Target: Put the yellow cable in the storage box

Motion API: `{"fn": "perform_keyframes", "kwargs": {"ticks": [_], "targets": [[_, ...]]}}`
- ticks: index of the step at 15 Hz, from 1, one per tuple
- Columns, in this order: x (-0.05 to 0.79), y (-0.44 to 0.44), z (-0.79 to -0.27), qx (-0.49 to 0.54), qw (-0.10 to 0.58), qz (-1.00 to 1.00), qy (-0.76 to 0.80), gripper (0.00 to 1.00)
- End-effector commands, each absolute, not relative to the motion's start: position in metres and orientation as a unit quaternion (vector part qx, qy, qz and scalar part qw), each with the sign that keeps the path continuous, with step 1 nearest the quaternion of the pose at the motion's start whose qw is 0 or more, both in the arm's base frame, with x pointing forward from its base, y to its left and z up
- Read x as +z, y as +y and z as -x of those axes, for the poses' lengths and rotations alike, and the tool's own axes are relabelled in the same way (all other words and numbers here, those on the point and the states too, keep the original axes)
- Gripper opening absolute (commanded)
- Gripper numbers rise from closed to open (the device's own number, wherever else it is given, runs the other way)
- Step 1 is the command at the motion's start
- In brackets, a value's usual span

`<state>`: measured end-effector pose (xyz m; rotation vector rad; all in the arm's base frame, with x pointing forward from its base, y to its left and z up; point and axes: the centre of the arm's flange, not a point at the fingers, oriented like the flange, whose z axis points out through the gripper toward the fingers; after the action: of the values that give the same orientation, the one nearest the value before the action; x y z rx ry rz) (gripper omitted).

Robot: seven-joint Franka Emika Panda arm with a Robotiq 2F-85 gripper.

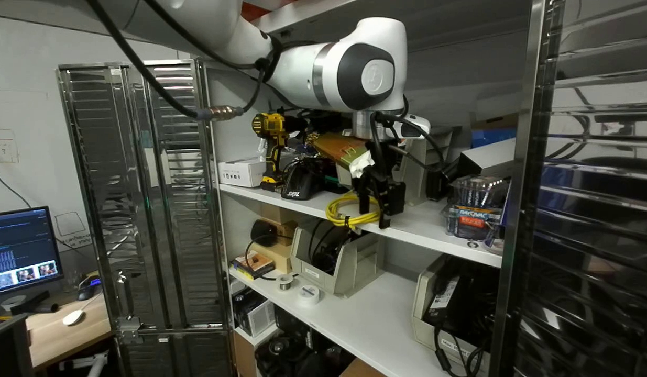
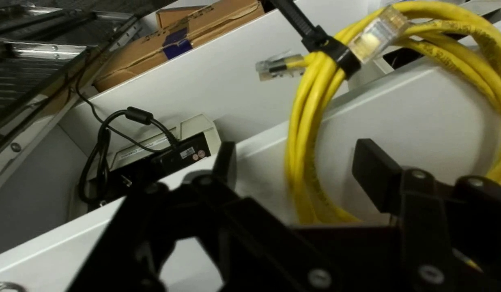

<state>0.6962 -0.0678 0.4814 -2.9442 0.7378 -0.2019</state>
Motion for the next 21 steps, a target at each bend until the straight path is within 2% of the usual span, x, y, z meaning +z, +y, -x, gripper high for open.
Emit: {"fn": "perform_keyframes", "kwargs": {"ticks": [1,5,8,11,18,21], "targets": [[0.495,-0.064,-0.703,-0.048,0.024,0.965,0.255,0.42],[0.490,-0.065,-0.694,-0.037,-0.005,0.958,0.283,0.11],[0.483,-0.059,-0.690,-0.038,-0.022,0.959,0.280,0.04],[0.479,-0.050,-0.674,-0.055,-0.044,0.960,0.270,0.09],[0.460,-0.034,-0.594,-0.143,-0.104,0.960,0.217,0.08],[0.457,-0.034,-0.576,-0.205,-0.110,0.949,0.213,0.08]]}}
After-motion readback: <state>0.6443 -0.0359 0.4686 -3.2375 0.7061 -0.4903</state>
